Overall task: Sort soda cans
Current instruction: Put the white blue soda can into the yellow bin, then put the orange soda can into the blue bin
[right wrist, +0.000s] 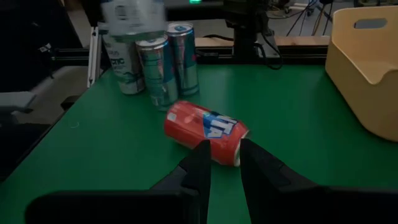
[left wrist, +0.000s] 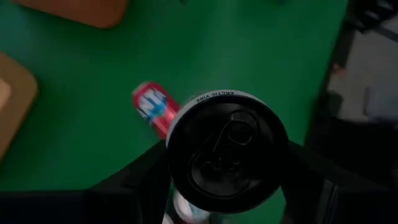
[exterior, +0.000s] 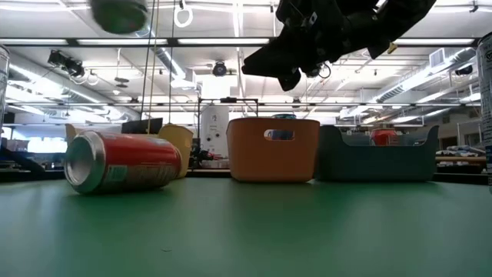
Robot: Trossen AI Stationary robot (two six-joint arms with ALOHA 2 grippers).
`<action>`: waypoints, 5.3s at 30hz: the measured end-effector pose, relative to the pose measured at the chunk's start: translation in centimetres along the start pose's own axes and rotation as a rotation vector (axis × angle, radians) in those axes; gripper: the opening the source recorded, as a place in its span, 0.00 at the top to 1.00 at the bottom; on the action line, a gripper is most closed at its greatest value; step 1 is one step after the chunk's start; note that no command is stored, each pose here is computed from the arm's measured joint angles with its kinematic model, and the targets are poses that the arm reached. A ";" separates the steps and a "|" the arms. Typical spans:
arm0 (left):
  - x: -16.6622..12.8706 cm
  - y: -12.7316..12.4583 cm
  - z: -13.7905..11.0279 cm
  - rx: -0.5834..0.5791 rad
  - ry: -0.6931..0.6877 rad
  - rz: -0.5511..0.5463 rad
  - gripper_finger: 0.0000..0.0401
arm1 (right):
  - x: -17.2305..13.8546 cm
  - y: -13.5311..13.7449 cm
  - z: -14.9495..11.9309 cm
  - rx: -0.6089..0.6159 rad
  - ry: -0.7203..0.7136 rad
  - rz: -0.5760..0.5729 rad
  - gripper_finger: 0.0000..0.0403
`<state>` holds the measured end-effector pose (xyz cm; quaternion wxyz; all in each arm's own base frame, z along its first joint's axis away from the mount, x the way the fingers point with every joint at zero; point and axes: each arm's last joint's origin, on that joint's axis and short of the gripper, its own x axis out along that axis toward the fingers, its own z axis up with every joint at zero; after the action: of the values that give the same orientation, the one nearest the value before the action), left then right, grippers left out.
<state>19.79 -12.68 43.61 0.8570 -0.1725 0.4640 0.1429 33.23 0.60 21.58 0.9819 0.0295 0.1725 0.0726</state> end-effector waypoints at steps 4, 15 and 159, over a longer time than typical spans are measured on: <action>1.0 1.3 1.6 -0.065 -0.052 0.087 0.39 | 0.0 0.2 0.0 -0.005 0.000 0.006 0.82; 0.5 11.8 7.4 -0.188 -0.119 0.314 0.39 | 0.1 0.8 0.0 -0.011 0.002 0.024 0.82; 21.5 11.3 -0.8 -0.187 0.334 -0.310 0.50 | 0.3 2.4 -0.2 -0.026 0.016 0.068 0.82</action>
<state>25.95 -1.08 23.19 0.7604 -0.3412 0.5522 0.0216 33.07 3.03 21.47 0.9777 0.0220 0.1784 0.1086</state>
